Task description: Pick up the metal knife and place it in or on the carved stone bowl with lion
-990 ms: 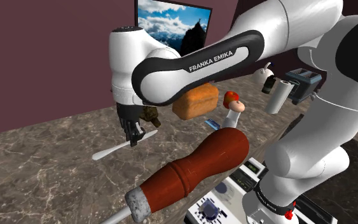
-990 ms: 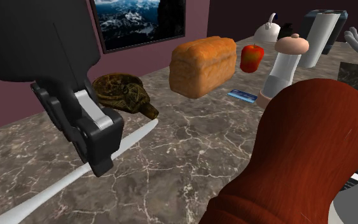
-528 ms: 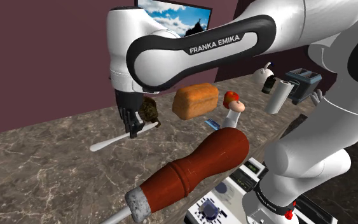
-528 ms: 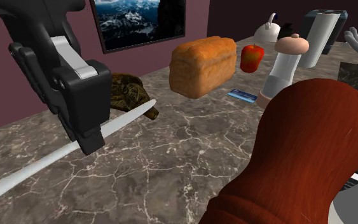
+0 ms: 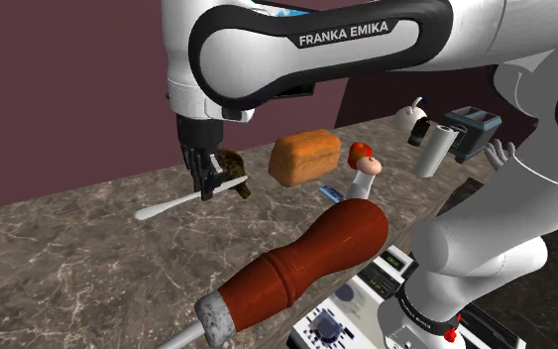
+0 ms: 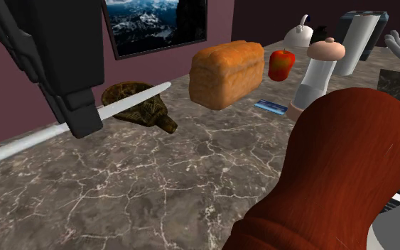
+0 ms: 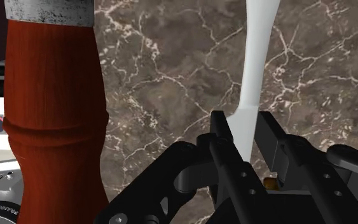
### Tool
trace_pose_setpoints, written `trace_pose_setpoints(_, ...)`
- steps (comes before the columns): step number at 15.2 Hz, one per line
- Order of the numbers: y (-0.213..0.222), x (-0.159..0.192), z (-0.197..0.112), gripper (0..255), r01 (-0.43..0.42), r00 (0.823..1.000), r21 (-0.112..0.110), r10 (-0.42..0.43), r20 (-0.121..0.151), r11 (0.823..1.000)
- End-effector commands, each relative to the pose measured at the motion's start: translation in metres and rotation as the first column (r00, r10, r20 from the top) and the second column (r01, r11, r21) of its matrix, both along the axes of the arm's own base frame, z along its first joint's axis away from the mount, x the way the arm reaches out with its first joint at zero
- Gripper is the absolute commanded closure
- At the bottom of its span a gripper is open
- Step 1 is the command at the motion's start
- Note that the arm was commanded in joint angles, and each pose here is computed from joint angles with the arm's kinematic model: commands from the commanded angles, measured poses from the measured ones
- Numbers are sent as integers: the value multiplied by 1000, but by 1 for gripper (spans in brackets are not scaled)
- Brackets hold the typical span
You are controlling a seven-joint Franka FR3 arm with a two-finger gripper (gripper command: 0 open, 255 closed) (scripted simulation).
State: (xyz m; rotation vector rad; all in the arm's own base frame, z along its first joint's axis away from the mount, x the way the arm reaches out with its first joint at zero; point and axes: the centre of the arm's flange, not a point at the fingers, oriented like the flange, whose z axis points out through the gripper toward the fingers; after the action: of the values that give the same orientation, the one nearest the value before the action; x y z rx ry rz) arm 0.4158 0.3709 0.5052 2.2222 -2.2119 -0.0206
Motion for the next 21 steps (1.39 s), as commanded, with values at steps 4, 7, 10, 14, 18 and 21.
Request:
trace_pose_setpoints(4, -30, 26, 8, 255, 0, 1000, 0, 0, 0, 1000)
trace_pose_setpoints(7, -60, 53, 10, 255, 0, 1000, 0, 0, 0, 1000)
trace_pose_setpoints(10, -89, 79, 12, 255, 0, 1000, 0, 0, 0, 1000)
trace_pose_setpoints(14, -128, 114, 15, 255, 0, 1000, 0, 0, 0, 1000)
trace_pose_setpoints(18, -168, 149, 17, 255, 0, 1000, 0, 0, 0, 1000)
trace_pose_setpoints(21, -197, 175, 19, 255, 0, 1000, 0, 0, 0, 1000)
